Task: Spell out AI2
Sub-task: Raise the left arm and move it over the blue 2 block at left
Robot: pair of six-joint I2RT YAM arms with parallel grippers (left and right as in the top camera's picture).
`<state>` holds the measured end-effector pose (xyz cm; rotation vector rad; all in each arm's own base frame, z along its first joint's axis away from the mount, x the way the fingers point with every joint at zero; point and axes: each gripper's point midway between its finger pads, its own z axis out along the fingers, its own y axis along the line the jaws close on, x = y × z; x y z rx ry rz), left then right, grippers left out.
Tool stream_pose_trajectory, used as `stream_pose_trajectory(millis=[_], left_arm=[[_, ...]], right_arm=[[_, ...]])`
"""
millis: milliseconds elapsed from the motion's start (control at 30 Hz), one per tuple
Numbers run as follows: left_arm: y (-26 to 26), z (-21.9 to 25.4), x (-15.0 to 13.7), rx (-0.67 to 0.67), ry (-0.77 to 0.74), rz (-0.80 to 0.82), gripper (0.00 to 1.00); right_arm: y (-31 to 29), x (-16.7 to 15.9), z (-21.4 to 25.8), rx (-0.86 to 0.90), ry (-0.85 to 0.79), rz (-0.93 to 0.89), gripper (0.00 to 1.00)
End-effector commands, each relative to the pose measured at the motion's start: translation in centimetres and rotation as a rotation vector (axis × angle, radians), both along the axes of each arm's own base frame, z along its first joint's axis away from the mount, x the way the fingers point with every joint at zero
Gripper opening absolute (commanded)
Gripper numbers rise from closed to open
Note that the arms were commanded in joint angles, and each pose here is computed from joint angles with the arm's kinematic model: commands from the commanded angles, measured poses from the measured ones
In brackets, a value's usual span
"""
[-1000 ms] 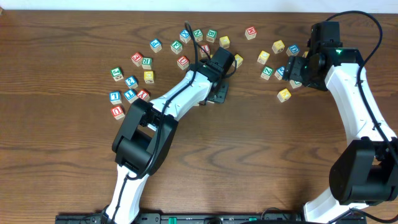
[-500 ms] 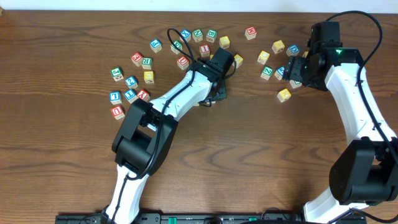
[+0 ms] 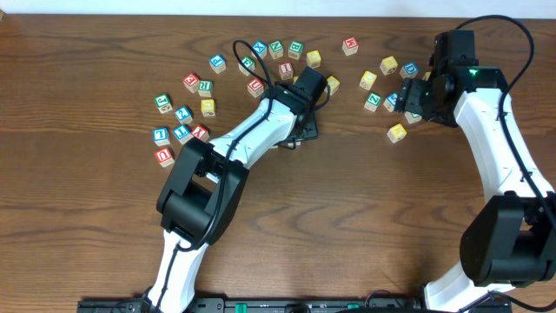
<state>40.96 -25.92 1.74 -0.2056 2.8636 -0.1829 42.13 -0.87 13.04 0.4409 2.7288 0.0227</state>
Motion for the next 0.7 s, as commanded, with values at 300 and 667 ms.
stream_pose_trajectory(millis=[300, 667], left_arm=[[-0.1, 12.0, 3.0, -0.059, -0.272, -0.171, 0.65], [8.1, 16.5, 5.4, 0.016, -0.355, -0.16, 0.73]], right_arm=[[-0.5, -0.1, 0.7, -0.015, -0.015, -0.002, 0.85], [-0.5, -0.1, 0.7, -0.015, -0.015, -0.003, 0.85]])
